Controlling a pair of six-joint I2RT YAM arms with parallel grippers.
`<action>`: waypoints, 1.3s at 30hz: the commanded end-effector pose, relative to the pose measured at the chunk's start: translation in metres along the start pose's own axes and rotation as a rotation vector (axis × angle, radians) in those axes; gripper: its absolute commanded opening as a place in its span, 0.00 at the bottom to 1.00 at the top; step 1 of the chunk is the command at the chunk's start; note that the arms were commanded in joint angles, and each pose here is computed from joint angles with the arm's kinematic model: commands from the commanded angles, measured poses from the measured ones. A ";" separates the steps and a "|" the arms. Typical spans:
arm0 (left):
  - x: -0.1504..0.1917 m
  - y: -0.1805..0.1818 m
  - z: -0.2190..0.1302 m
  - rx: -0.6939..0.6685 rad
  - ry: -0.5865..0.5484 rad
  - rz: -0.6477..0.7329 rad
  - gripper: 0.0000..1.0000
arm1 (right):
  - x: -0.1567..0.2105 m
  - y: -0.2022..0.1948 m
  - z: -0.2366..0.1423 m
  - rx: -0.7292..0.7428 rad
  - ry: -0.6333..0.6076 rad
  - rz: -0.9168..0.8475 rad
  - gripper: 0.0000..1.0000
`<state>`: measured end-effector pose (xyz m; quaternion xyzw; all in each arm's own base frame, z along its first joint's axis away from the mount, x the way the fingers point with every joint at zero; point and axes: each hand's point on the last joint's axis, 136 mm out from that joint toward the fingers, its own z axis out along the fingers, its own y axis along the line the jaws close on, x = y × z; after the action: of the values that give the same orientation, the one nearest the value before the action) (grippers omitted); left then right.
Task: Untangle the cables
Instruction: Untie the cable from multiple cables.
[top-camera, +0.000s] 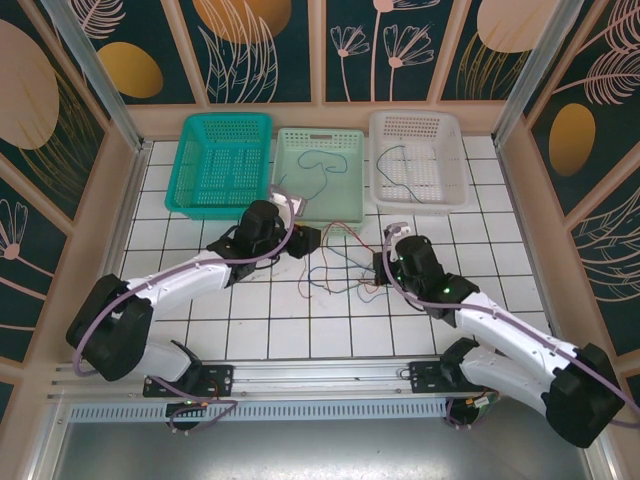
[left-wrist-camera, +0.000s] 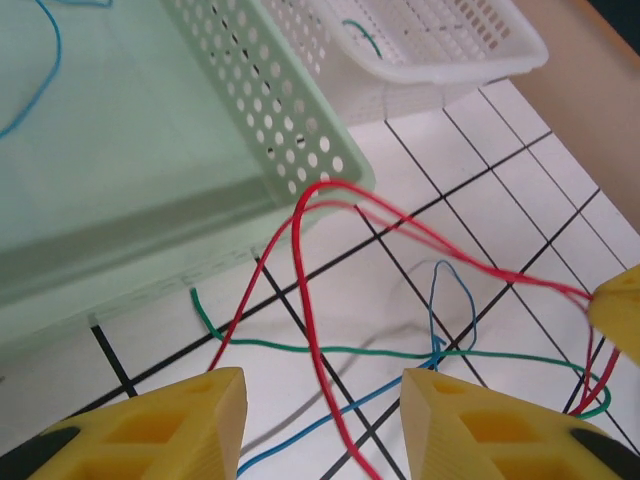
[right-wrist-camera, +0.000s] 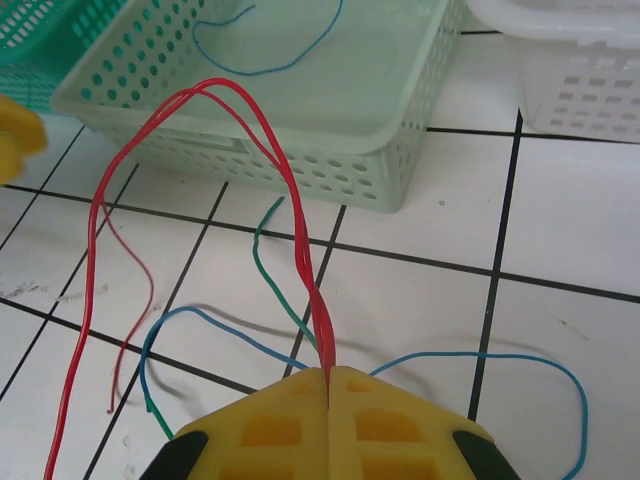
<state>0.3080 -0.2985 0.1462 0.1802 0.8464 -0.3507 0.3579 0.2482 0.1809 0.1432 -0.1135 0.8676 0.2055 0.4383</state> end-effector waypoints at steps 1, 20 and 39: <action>0.010 -0.003 0.007 0.036 0.035 -0.006 0.45 | -0.010 0.006 -0.006 -0.034 -0.078 -0.032 0.00; 0.022 0.025 0.000 -0.105 0.038 0.101 0.50 | -0.005 0.014 -0.016 -0.106 -0.107 -0.054 0.00; 0.012 0.010 0.001 -0.019 -0.018 0.165 0.04 | -0.003 -0.008 -0.017 -0.005 -0.111 0.022 0.16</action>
<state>0.3044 -0.2894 0.1053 0.2373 0.8505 -0.2996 0.3614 0.2330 0.1791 0.1561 -0.1290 0.8354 0.2433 0.4757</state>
